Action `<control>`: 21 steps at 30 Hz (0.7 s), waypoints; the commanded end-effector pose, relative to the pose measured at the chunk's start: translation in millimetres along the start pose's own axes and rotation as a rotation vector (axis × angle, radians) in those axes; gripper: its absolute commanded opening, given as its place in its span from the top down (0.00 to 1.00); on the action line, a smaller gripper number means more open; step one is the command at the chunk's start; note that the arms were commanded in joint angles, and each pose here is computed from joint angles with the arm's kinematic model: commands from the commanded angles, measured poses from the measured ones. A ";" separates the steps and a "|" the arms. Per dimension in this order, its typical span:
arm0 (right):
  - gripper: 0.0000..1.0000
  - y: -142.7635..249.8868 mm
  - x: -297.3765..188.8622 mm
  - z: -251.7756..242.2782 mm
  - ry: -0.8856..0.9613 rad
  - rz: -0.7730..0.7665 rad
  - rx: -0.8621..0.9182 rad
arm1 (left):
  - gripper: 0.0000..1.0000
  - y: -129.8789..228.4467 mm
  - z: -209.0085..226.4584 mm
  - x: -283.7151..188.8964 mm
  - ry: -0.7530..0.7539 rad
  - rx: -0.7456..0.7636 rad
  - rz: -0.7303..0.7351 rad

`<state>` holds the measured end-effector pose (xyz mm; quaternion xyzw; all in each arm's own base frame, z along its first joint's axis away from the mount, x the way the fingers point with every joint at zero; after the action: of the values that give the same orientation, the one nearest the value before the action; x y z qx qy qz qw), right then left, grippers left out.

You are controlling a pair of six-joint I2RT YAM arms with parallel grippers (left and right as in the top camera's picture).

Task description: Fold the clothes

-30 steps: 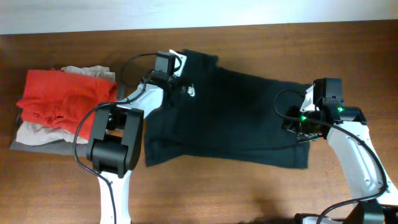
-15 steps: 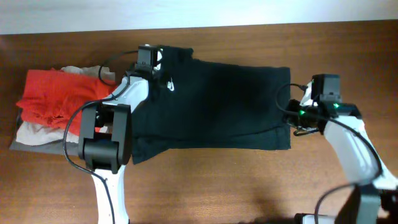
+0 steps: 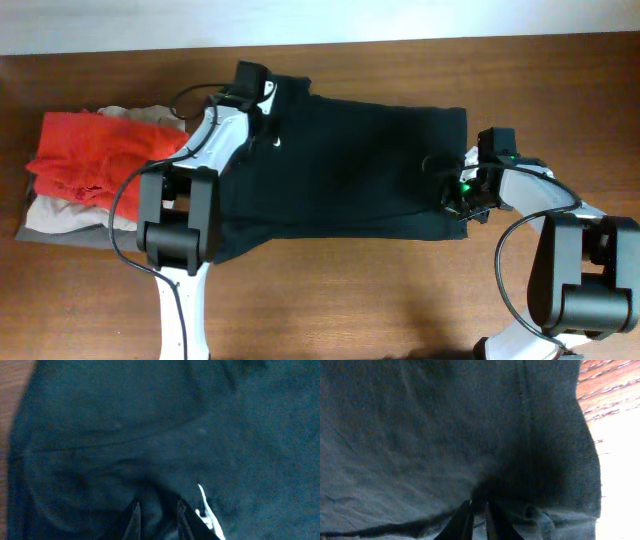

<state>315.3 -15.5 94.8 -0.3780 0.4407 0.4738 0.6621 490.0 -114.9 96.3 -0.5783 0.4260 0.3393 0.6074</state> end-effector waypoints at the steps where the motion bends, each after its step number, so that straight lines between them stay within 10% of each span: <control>1: 0.87 3.1 4.4 -2.5 0.020 0.042 -0.005 | 0.76 8.1 -21.1 2.3 0.038 0.092 0.045; 21: 0.96 22.7 -44.1 -9.8 0.287 0.029 -0.005 | 0.67 13.7 -12.1 1.4 -0.085 0.141 0.083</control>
<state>286.1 -26.4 115.0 -0.4033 0.5309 0.4566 0.5891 478.8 -134.6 97.7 -0.5315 0.4532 0.3357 0.6320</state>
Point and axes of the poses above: each gripper's point midway between its finger pads, its own x axis out along the fingers, its own z axis along the line the jaws close on, y = z × x, the point moved 10 cm from there along -x, back along the fingers, and after that the axes turned 7 degrees about -x, right-handed, at the moved point
